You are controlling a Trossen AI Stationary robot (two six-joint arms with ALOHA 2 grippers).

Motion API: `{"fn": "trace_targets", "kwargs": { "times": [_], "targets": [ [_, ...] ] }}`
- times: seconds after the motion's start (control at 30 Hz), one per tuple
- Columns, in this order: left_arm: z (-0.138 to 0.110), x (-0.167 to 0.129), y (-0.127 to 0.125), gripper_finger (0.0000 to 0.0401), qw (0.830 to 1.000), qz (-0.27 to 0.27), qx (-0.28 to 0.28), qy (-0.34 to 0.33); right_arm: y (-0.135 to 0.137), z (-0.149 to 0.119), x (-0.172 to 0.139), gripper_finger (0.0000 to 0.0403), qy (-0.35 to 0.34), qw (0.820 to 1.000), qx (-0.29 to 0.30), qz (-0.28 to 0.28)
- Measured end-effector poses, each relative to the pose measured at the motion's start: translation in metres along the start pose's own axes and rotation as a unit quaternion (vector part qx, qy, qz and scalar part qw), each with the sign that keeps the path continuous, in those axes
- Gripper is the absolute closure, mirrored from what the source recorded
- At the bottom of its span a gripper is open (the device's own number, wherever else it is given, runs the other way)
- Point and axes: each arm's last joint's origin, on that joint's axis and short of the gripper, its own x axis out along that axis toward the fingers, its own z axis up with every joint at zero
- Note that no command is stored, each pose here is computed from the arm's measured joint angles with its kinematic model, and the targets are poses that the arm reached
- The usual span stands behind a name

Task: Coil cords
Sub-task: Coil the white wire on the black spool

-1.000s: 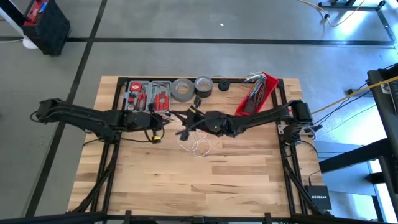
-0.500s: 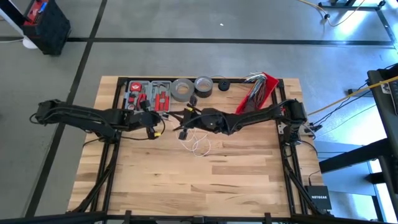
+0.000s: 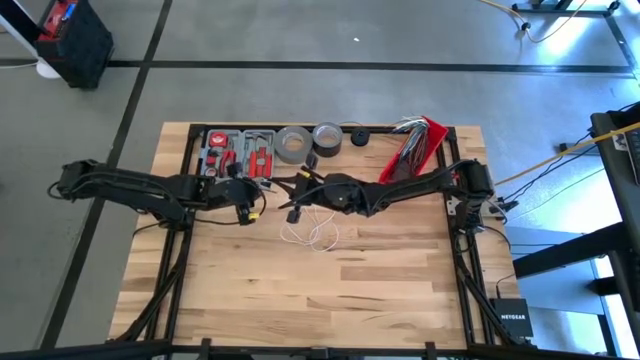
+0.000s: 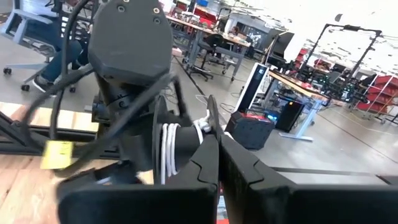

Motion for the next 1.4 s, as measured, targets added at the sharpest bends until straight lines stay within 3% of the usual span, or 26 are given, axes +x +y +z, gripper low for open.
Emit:
{"fn": "trace_targets", "kwargs": {
  "times": [0.1,0.2,0.3,0.63,1.03,1.17,1.3,1.4],
  "targets": [
    [0.005,0.003,-0.006,0.0285,0.996,-0.073,-0.008,-0.051,-0.001,0.002,-0.001,0.0397,-0.003,1.000,0.002,-0.004],
    [0.007,0.006,-0.013,0.0283,0.979,-0.157,-0.021,-0.125,-0.002,0.004,-0.001,0.0397,-0.005,1.000,0.003,-0.011],
    [0.005,0.008,-0.017,0.0283,0.968,-0.192,-0.038,-0.157,-0.002,0.005,-0.002,0.0397,-0.004,1.000,0.003,-0.010],
    [0.010,0.029,-0.029,0.0283,0.961,-0.228,-0.052,-0.149,-0.003,0.005,-0.003,0.0397,0.003,1.000,-0.002,-0.009],
    [0.011,0.053,-0.040,0.0285,0.966,-0.225,-0.033,-0.120,-0.003,0.003,-0.003,0.0397,0.010,1.000,-0.010,-0.007],
    [0.011,0.053,-0.040,0.0314,0.967,-0.222,-0.015,-0.122,-0.001,0.004,-0.004,0.0397,0.010,1.000,-0.011,-0.009],
    [0.010,0.052,-0.040,0.0372,0.968,-0.220,0.003,-0.122,-0.001,0.005,-0.004,0.0397,0.009,1.000,-0.012,-0.009],
    [0.008,0.048,-0.036,0.0394,0.974,-0.195,0.016,-0.111,-0.001,0.012,-0.008,0.0397,0.002,1.000,-0.009,-0.009]
  ]
}}
